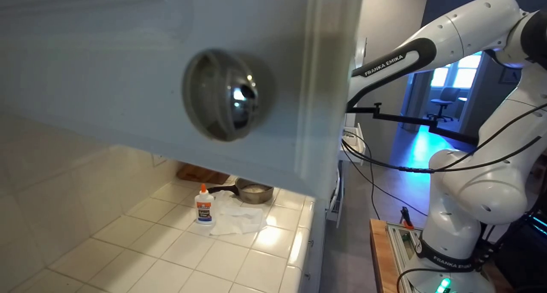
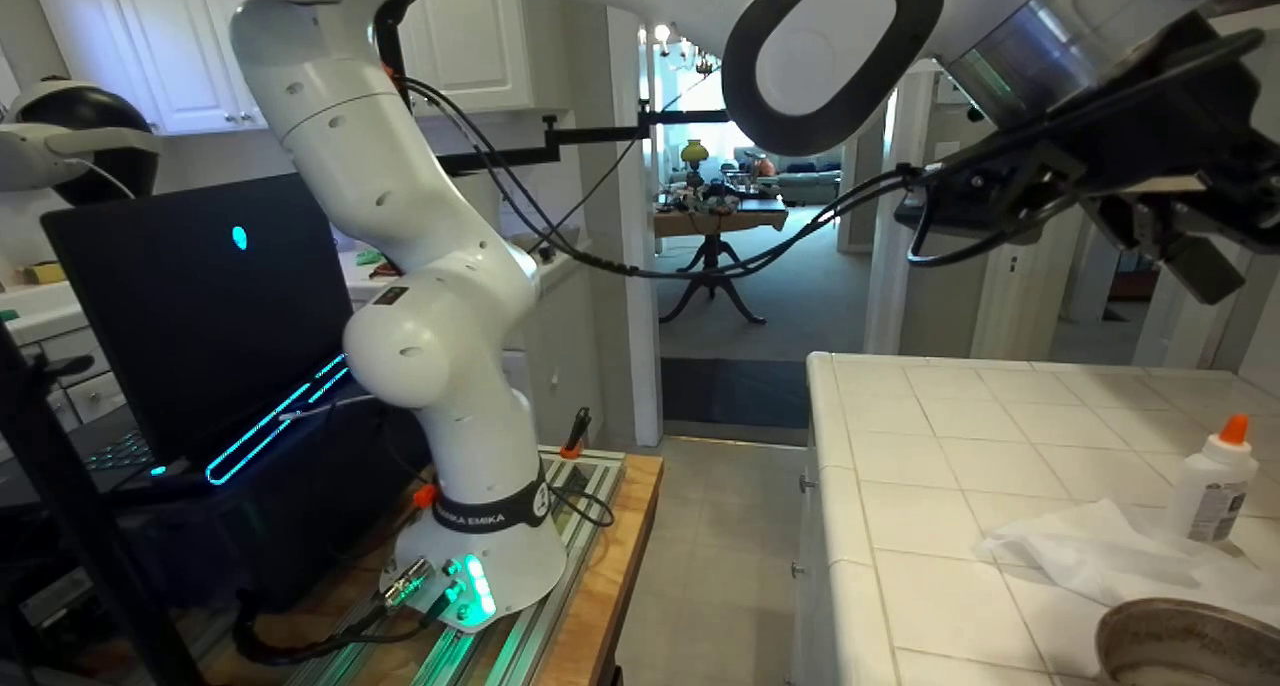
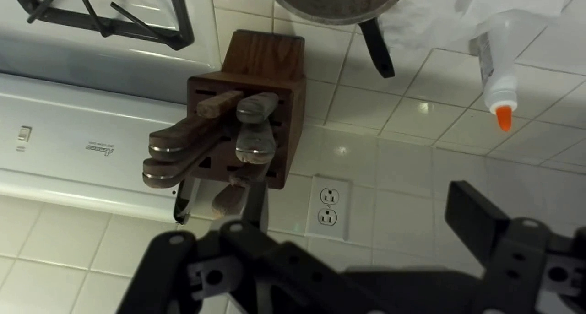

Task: Put the white bowl on the counter.

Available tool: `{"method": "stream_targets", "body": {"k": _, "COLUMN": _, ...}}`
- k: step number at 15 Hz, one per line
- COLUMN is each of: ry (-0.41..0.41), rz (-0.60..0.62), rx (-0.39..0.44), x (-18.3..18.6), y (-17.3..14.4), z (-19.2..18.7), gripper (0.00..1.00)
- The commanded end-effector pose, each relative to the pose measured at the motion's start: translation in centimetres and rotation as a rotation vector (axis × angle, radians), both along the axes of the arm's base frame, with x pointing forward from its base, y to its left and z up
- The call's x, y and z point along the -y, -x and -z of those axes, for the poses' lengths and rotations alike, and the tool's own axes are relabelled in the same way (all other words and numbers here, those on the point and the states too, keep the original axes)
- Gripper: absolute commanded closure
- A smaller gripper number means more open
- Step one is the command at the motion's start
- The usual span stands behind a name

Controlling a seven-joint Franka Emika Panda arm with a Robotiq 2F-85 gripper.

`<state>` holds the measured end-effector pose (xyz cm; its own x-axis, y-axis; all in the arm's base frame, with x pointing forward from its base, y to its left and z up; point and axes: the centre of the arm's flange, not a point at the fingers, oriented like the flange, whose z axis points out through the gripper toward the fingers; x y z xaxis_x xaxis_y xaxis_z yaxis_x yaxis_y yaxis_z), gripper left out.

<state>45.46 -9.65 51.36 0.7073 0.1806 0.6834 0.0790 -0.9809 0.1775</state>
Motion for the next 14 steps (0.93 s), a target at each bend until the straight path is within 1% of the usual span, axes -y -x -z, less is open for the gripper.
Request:
{"method": "stream_targets", "body": {"k": 1, "ry": 0.000, "rz": -0.001, "rx": 0.001, "x": 0.0, "y": 0.0, "z": 0.0, "gripper": 0.00}}
{"method": "stream_targets", "body": {"k": 5, "ry": 0.000, "rz": -0.001, "rx": 0.001, "x": 0.0, "y": 0.0, "z": 0.0, "gripper": 0.00}}
{"method": "stream_targets", "body": {"k": 6, "ry": 0.001, "rz": 0.009, "rx": 0.018, "x": 0.0, "y": 0.0, "z": -0.2, "gripper": 0.00}}
{"method": "stream_targets", "body": {"k": 11, "ry": -0.057, "rz": 0.064, "rx": 0.022, "x": -0.7, "y": -0.9, "z": -2.5, "gripper": 0.00}}
{"method": "stream_targets", "body": {"k": 14, "ry": -0.099, "rz": 0.076, "rx": -0.017, "x": -1.0, "y": -1.4, "z": -3.9, "gripper": 0.00}}
